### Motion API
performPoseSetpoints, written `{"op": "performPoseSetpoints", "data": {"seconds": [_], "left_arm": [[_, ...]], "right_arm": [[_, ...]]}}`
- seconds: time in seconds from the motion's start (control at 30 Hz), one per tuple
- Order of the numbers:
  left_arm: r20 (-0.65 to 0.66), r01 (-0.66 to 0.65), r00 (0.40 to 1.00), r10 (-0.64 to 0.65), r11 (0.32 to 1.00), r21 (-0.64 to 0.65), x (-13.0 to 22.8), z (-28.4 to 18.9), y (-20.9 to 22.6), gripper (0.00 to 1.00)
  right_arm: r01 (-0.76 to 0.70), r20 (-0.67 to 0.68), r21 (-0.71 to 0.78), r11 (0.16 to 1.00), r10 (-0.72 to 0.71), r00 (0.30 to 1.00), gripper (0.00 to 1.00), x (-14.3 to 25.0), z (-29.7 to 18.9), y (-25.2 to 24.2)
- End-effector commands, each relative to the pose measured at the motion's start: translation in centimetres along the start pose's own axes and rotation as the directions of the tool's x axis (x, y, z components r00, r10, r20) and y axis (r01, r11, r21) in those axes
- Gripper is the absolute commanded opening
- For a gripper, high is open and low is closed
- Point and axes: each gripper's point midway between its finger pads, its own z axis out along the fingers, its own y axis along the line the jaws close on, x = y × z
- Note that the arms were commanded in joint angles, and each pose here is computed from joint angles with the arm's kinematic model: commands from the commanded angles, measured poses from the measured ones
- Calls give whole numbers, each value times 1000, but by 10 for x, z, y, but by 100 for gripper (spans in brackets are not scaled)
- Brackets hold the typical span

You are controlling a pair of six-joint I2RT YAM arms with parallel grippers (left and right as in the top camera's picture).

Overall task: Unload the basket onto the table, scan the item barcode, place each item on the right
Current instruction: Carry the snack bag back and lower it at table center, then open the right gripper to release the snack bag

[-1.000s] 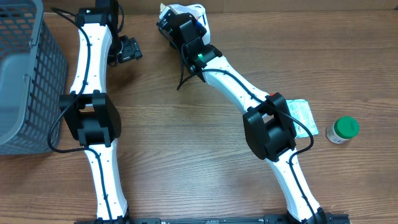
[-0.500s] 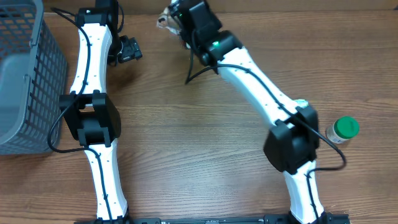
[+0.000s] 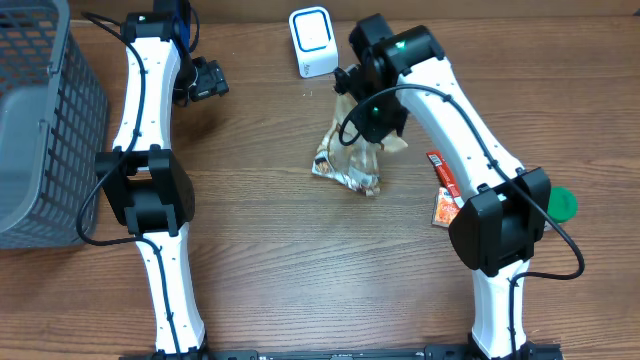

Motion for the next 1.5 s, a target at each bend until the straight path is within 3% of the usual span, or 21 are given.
{"op": "performPoseSetpoints", "data": {"seconds": [0.0, 0.1, 0.23, 0.47, 0.53, 0.6, 0.67, 0.93, 0.97, 1.23, 1.47], "left_arm": [[0, -11, 1000, 11, 1000, -13, -1, 5, 0, 100], [0, -11, 1000, 11, 1000, -13, -1, 4, 0, 100], [0, -11, 1000, 11, 1000, -14, -1, 4, 0, 100], [0, -11, 1000, 11, 1000, -14, -1, 5, 0, 100], [0, -11, 1000, 11, 1000, -13, -1, 5, 0, 100], [0, -11, 1000, 11, 1000, -13, -1, 5, 0, 100], [0, -11, 1000, 11, 1000, -13, -1, 5, 0, 100], [0, -11, 1000, 11, 1000, -13, -1, 5, 0, 100], [0, -11, 1000, 11, 1000, -13, -1, 4, 0, 100], [0, -11, 1000, 11, 1000, -13, -1, 5, 0, 100], [0, -11, 1000, 11, 1000, -14, -1, 4, 0, 100]], "right_arm": [[-30, 14, -120, 992, 32, 999, 4, 5, -11, 14], [-47, -17, -128, 991, 45, 999, 6, 14, -11, 12], [-57, -48, -135, 989, 51, 998, 23, 21, -11, 14], [-120, -104, -140, 983, 106, 989, 27, 32, -9, 17], [-122, -115, -143, 982, 106, 988, 36, 34, -7, 18], [-126, -131, -146, 981, 107, 986, 51, 38, -3, 19], [-129, -147, -150, 980, 107, 983, 54, 41, 1, 20], [-155, -154, -146, 977, 133, 979, 86, 41, 20, 18], [-153, -138, -143, 978, 134, 981, 100, 37, 23, 16], [-375, -5, 60, 925, 376, 927, 100, 11, 27, -25], [-378, 45, 64, 924, 376, 926, 100, 0, 27, -30]]}}
